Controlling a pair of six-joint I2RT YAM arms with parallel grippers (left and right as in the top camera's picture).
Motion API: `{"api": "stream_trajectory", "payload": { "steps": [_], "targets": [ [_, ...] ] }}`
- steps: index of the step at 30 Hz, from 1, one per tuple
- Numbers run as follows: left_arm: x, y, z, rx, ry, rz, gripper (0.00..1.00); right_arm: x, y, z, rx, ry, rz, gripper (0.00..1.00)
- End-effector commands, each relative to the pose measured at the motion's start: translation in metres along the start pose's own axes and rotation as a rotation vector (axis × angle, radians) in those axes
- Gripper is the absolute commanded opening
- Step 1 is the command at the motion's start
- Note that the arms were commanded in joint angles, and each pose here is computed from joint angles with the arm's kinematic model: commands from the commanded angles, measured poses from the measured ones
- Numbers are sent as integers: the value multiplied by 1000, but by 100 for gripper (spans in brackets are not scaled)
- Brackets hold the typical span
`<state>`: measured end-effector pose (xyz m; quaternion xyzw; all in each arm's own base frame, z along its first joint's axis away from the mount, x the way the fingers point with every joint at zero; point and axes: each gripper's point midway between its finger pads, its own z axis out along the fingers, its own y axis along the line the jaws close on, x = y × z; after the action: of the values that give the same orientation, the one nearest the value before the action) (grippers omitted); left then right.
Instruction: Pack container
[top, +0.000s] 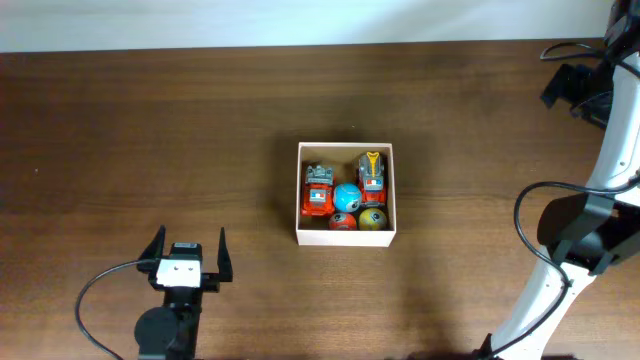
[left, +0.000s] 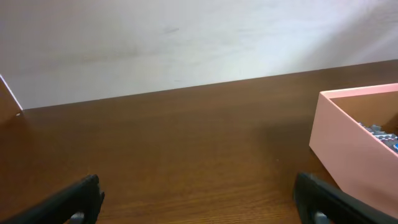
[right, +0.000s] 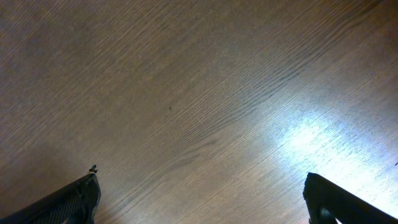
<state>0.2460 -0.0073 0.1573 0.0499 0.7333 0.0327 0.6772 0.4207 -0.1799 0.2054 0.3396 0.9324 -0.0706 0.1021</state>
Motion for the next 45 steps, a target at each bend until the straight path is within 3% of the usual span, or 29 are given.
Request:
{"api": "stream_trajectory", "payload": {
  "steps": [1, 20, 29, 38, 45],
  "targets": [
    [1, -1, 0, 6, -2, 19, 99, -3, -1, -22, -18, -55, 6, 99],
    [1, -1, 0, 6, -2, 19, 99, -3, -1, -23, -19, -56, 6, 99],
    [1, -1, 0, 6, -2, 19, 99, 10, 14, -89, -85, -190, -33, 99],
    [1, -1, 0, 6, -2, 19, 99, 79, 59, -198, -254, -378, -209, 99],
    [1, -1, 0, 6, -2, 19, 99, 151, 66, -230, -346, -415, -365, 99]
  ]
}}
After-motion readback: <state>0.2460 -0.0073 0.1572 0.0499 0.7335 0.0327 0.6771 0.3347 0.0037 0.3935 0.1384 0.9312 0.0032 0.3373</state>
